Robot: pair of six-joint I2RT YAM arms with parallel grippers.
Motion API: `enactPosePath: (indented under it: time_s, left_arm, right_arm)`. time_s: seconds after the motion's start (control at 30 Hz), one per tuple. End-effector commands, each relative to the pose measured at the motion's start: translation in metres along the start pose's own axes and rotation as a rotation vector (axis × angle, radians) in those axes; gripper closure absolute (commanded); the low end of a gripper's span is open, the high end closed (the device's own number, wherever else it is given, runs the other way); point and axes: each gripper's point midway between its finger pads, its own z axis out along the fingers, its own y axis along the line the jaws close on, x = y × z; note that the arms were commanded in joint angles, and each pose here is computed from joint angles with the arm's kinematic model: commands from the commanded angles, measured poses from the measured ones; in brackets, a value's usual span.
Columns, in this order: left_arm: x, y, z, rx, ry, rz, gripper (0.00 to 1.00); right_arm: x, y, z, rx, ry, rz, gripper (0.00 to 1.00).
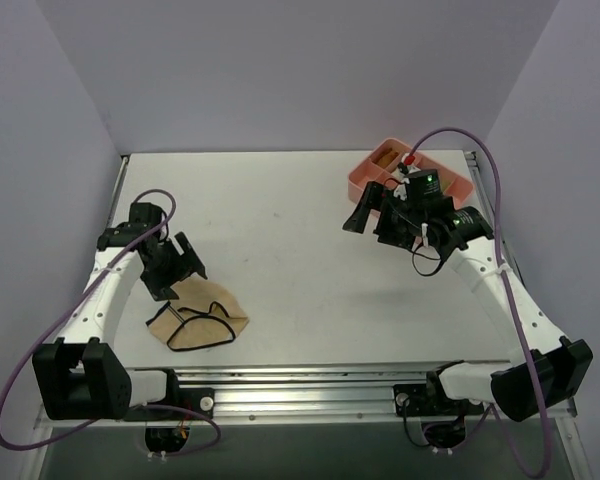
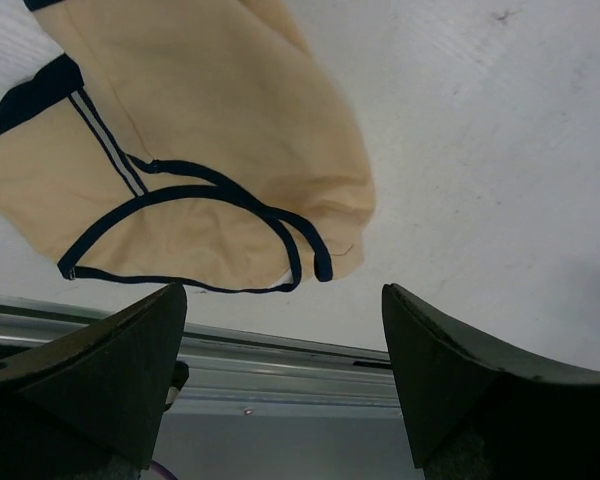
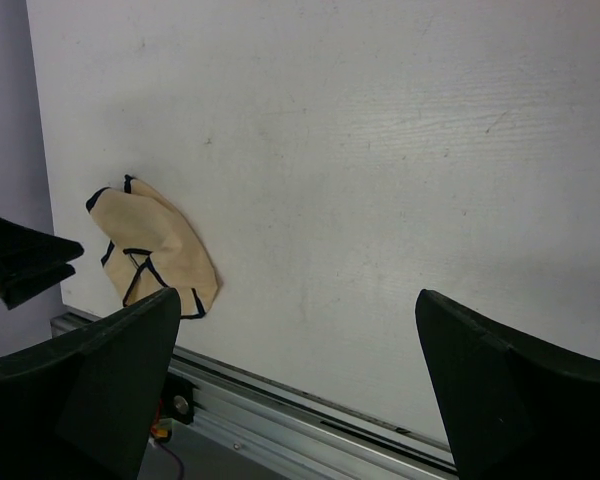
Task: Roll the underwear
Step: Move the underwear to the center of the board
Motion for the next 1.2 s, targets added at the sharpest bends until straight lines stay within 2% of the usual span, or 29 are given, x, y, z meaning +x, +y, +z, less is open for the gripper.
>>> enactPosePath:
  time_s: [0.0, 0.13, 0.27, 0.37, 0.53, 0.57, 0.77, 0.8, 1.07, 1.1, 1.17]
  left_arm:
    - [0.002, 0.007, 0.016, -0.029, 0.015, -0.017, 0.13]
    - [0.013, 0.023, 0.037, -0.099, 0.071, -0.042, 0.16]
    - [0.009, 0.025, 0.057, -0.11, 0.07, -0.048, 0.18]
    - [0.01, 0.024, 0.078, -0.113, 0.106, -0.048, 0.24]
    - [0.022, 0.003, 0.107, -0.065, 0.183, 0.016, 0.48]
    - [0.024, 0.0, 0.114, -0.067, 0.196, 0.026, 0.59]
    - [0.054, -0.049, 0.134, 0.019, 0.257, 0.13, 0.88]
    - [0.06, -0.059, 0.136, 0.037, 0.264, 0.142, 0.97]
    - [0.111, -0.154, 0.129, 0.212, 0.303, 0.317, 0.97]
    - [0.113, -0.17, 0.12, 0.234, 0.293, 0.347, 0.94]
    - [0.112, -0.175, 0.107, 0.234, 0.277, 0.358, 0.73]
  right_arm:
    - [0.008, 0.01, -0.013, -0.061, 0.004, -0.031, 0.0]
    - [0.01, 0.012, -0.017, -0.082, 0.004, -0.04, 0.0]
    - [0.017, 0.007, -0.017, -0.066, 0.023, -0.049, 0.01]
    - [0.018, 0.004, -0.018, -0.054, 0.025, -0.053, 0.01]
    - [0.009, 0.003, -0.027, -0.032, -0.019, -0.057, 0.01]
    - [0.006, 0.002, -0.028, -0.02, -0.031, -0.056, 0.01]
    - [0.001, -0.004, -0.033, 0.016, -0.065, -0.034, 0.02]
    - [0.001, -0.007, -0.033, 0.026, -0.071, -0.028, 0.02]
    - [0.006, -0.01, -0.026, 0.028, -0.07, 0.011, 0.02]
    - [0.008, -0.012, -0.023, 0.027, -0.061, 0.014, 0.02]
    - [0.008, -0.009, -0.019, 0.012, -0.065, 0.008, 0.04]
